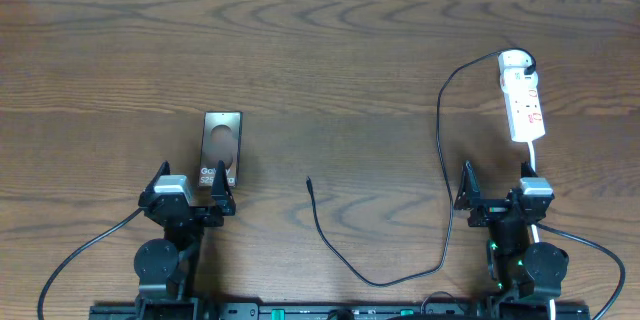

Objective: Plug charger to phone and switch on socket

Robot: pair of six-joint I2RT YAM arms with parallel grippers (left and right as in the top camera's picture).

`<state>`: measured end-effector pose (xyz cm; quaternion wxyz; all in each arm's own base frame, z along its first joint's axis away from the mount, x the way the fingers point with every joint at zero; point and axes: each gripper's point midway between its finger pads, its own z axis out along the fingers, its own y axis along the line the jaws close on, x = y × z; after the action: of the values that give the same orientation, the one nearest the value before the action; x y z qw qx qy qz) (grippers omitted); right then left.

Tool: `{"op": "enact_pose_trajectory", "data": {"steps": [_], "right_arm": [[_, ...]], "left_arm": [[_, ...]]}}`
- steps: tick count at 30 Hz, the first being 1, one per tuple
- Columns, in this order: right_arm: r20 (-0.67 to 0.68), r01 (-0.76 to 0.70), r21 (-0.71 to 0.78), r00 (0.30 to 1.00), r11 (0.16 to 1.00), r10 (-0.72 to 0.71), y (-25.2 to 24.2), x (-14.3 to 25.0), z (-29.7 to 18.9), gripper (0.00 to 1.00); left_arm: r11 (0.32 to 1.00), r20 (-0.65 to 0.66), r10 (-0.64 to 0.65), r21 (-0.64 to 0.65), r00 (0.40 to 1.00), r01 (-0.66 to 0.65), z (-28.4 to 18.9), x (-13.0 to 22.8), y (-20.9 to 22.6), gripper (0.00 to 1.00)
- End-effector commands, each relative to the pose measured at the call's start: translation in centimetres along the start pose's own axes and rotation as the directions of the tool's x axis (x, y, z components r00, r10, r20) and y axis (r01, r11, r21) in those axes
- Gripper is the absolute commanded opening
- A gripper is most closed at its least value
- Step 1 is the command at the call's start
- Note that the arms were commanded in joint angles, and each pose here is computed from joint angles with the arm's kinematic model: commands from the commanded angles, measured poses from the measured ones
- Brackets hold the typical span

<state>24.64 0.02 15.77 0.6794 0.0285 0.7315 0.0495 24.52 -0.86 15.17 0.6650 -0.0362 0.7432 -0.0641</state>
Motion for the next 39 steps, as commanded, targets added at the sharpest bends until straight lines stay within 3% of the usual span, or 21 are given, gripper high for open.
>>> {"op": "enact_pose_trajectory", "data": {"steps": [1,20,24,28,30,33,39], "right_arm": [[0.001,-0.014,-0.006,1.000,1.000,0.014,0.1,0.0,0.0,0.99],[0.001,-0.014,-0.006,1.000,1.000,0.014,0.1,0.0,0.0,0.99],[0.001,-0.014,-0.006,1.000,1.000,0.014,0.2,0.0,0.0,0.99],[0.001,-0.014,-0.006,1.000,1.000,0.014,0.1,0.0,0.0,0.99],[0.001,-0.014,-0.006,1.000,1.000,0.014,0.1,0.0,0.0,0.99],[0.001,-0.014,-0.006,1.000,1.000,0.014,0.1,0.0,0.0,0.99],[0.001,-0.014,-0.006,1.000,1.000,0.014,0.1,0.0,0.0,0.99]], "left_arm": [[1.000,-0.055,0.010,0.003,0.998,-0.010,0.1,1.6,0.1,0.94],[1.000,-0.026,0.011,0.011,1.000,-0.011,0.1,0.9,-0.1,0.94],[0.998,0.066,0.016,0.054,0.998,-0.019,-0.4,-2.4,-1.1,0.94],[0.992,0.253,0.097,0.053,0.963,-0.113,-2.5,-9.8,-2.2,0.94],[0.990,0.285,0.121,0.040,0.951,-0.138,-3.2,-11.7,-2.4,0.94],[0.988,0.287,0.129,0.039,0.949,-0.146,-3.7,-13.9,-2.7,0.94],[0.991,0.104,0.125,0.039,0.987,-0.130,-2.1,-16.3,-3.0,0.94]]}}
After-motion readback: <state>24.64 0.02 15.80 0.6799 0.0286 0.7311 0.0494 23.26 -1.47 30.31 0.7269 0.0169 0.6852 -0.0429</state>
